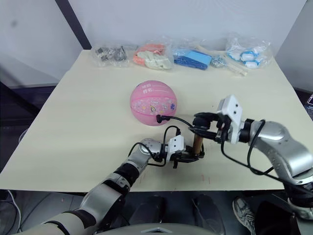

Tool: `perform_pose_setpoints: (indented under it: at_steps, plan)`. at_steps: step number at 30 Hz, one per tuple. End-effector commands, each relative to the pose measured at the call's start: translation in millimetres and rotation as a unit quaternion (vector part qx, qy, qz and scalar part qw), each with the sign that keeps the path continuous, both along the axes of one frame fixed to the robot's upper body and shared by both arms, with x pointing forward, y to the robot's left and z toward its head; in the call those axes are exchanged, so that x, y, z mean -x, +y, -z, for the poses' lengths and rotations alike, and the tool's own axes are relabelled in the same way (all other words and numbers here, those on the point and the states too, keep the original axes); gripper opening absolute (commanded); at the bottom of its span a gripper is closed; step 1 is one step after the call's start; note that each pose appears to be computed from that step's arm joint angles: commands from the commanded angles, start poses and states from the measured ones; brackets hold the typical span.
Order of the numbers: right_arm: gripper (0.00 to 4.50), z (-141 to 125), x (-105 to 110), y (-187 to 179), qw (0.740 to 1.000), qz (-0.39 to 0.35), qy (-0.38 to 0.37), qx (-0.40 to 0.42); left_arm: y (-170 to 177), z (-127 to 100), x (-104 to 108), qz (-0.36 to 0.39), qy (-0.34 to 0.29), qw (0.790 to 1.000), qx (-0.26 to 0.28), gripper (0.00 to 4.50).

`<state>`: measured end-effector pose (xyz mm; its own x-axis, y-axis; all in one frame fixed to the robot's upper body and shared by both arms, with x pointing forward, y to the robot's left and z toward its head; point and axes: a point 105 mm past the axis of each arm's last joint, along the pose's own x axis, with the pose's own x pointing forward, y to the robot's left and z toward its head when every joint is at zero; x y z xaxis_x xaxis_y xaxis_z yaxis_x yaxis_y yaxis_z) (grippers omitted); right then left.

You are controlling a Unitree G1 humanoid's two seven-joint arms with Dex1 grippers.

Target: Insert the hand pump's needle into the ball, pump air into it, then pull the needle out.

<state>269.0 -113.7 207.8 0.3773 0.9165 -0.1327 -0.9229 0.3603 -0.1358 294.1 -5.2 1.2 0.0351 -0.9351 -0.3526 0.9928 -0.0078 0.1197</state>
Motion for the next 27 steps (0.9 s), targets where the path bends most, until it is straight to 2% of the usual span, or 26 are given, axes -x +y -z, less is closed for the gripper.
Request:
perform_pose_setpoints:
  at_steps: [1, 9, 13, 17, 27]
  plan:
    - [1.93, -44.0, 9.2, -6.8, 0.998, -0.009, -0.051, -0.017, 17.9, 35.4, 14.7, -0.005, 0.049, 0.997, -0.063, 1.11]
    - [1.93, -103.2, 15.7, -13.8, 0.995, -0.017, -0.085, -0.045, 16.8, 34.8, 14.2, -0.004, 0.048, 0.997, -0.063, 1.11]
    - [1.93, -110.1, 16.5, -13.2, 0.995, -0.019, -0.090, -0.039, 16.3, 34.4, 13.8, -0.004, 0.048, 0.997, -0.063, 1.11]
    - [1.93, -71.8, 16.7, -3.3, 0.998, -0.029, -0.053, -0.013, 15.0, 33.7, 13.3, -0.004, 0.047, 0.997, -0.062, 1.11]
    - [1.93, 2.1, 14.9, 13.8, 1.000, -0.026, -0.003, -0.006, 14.5, 33.4, 12.8, -0.003, 0.045, 0.997, -0.063, 1.11]
